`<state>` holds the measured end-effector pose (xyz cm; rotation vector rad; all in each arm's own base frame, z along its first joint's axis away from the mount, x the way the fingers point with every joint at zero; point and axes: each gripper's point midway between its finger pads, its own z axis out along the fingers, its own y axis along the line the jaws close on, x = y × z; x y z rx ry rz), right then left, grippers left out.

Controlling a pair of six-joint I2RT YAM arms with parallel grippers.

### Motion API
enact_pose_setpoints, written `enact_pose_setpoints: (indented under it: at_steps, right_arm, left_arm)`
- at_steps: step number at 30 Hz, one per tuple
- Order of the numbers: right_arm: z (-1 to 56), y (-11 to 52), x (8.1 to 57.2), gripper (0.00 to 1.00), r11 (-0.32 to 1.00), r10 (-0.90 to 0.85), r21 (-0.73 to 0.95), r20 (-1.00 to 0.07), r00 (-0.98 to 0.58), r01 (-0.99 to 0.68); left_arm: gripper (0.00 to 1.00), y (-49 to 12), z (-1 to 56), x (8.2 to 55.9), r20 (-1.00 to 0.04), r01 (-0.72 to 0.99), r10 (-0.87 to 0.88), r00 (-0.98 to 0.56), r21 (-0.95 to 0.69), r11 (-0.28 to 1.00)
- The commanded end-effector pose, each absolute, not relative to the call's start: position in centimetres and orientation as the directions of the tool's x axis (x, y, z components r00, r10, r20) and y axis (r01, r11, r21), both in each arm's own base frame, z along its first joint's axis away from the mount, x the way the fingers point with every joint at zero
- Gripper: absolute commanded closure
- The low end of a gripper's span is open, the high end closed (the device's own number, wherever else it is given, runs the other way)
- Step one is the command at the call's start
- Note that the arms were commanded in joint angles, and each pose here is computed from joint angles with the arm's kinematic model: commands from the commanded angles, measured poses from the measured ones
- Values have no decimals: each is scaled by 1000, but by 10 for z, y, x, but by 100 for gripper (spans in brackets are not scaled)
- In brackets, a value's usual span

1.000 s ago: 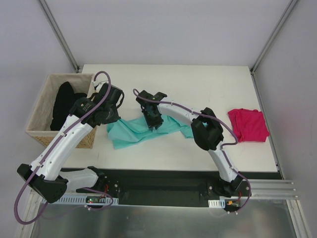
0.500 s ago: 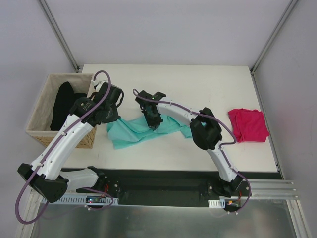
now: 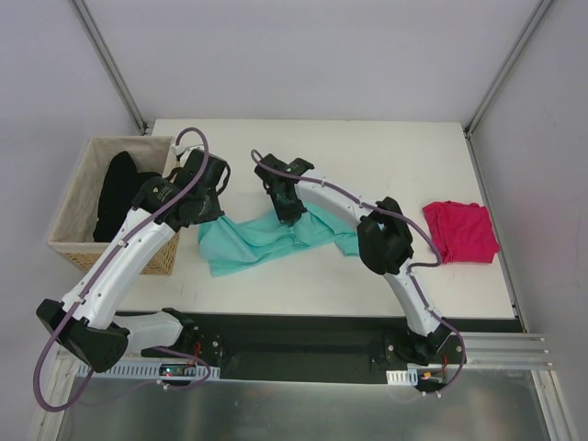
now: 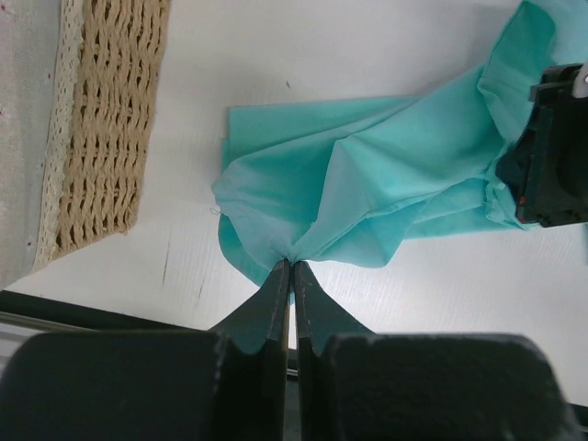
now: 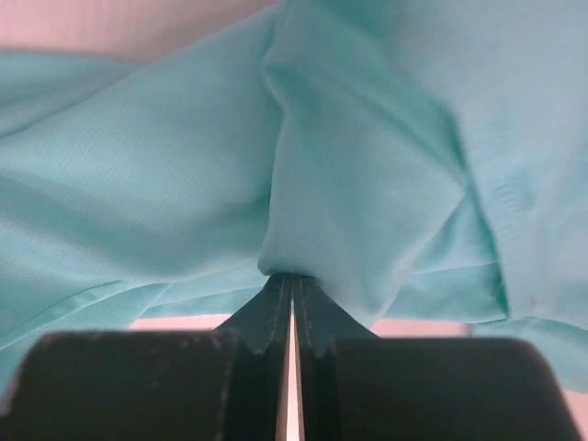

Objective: Fold and stack the t-shirts
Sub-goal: Flatten out the tshirt

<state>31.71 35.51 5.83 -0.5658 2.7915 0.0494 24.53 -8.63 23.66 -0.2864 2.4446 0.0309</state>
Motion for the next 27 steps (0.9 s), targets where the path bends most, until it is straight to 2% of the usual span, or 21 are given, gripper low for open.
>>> enact_pose_setpoints:
  at_steps: [1,7,13,21,27]
  right_arm:
    - [111,325,360,99,942,-328,-71,-402,-855,-328]
    - [169,279,410,99,972,-231,-88,-538,-810,-219]
    - [237,230,440,99,987,-157,-95,-678,-718,-127]
    - [321,159,456,99,987,-133,-162,-813,-567,2]
    - [357,103,466,99,979,-80,-163,-864,-498,124]
  left_arm:
    - [100,-86,240,255,-645,-201,-182,-742,-45,979]
    - [100,-80,257,264,-690,-215,-181,-701,-38,976]
    - [100,-70,280,271,-744,-258,-201,-637,-40,965]
    - [100,-51,318,280,-820,-323,-211,-533,-33,946]
    - [100,-45,329,287,-836,-348,-207,-507,-20,937]
